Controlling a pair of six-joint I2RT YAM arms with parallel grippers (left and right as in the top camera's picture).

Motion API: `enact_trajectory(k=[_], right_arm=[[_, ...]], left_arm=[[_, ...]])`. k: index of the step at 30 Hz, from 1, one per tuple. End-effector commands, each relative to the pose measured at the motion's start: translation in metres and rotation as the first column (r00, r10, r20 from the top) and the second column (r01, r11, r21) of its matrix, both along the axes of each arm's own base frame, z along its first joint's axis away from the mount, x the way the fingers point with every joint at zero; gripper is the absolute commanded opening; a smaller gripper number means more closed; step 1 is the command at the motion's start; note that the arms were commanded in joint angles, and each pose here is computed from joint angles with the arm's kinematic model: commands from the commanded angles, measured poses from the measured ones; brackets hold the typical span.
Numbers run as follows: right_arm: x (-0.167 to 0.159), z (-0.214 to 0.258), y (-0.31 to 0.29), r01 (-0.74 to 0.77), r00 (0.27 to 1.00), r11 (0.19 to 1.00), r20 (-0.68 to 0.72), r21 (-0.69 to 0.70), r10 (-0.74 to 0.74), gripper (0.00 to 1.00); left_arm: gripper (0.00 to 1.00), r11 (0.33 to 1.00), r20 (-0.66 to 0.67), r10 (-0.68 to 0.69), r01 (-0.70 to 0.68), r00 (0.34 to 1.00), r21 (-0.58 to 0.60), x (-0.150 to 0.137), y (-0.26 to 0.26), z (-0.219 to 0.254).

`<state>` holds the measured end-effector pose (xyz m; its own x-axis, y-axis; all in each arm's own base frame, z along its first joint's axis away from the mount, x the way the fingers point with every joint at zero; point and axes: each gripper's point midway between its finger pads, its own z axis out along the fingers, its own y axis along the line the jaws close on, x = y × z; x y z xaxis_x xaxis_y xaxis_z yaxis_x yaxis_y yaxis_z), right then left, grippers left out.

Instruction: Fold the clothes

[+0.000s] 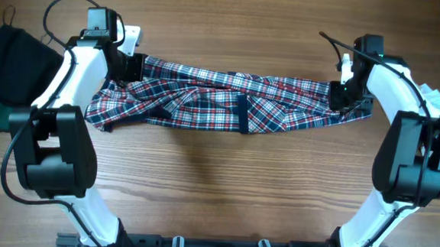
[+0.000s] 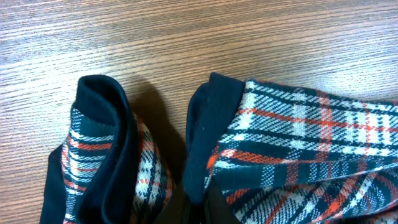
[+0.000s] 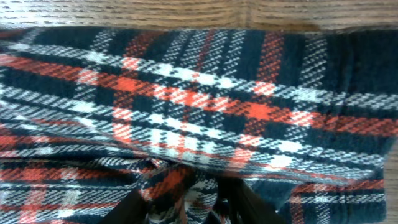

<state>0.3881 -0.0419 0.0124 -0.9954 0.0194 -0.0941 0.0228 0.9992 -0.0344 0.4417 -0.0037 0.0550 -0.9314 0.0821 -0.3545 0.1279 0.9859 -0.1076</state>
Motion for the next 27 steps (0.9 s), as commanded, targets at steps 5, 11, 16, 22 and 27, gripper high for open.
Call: enact_trajectory(k=[5,11,16,22,27], right_arm=[[0.037,0.095,0.005,-0.038,0.964,0.999,0.262,0.01,0.034,0.38],[0.032,0.103,0.095,-0.24,0.942,0.942,0.29,0.236,0.167,0.17],[0.006,0.125,0.261,-0.684,0.713,0.664,0.471,0.304,0.519,0.04],[-0.022,0.082,0.374,-0.813,0.579,0.498,0.516,0.302,0.631,0.04],[-0.033,0.051,0.424,-0.829,0.558,0.442,0.544,0.343,0.626,0.04]], left_arm=[[0.04,0.997,0.033,0.047,-0.048,0.998,0.055,0.005,0.021,0.007],[0.04,0.998,0.044,0.044,-0.046,0.998,0.047,0.008,0.02,0.008],[0.04,0.999,0.056,0.035,-0.036,0.998,0.024,0.01,0.016,0.009],[0.04,0.999,0.062,0.035,-0.037,0.997,0.025,0.012,0.016,0.01],[0.04,0.999,0.08,0.035,-0.037,0.996,0.025,0.016,0.016,0.012]])
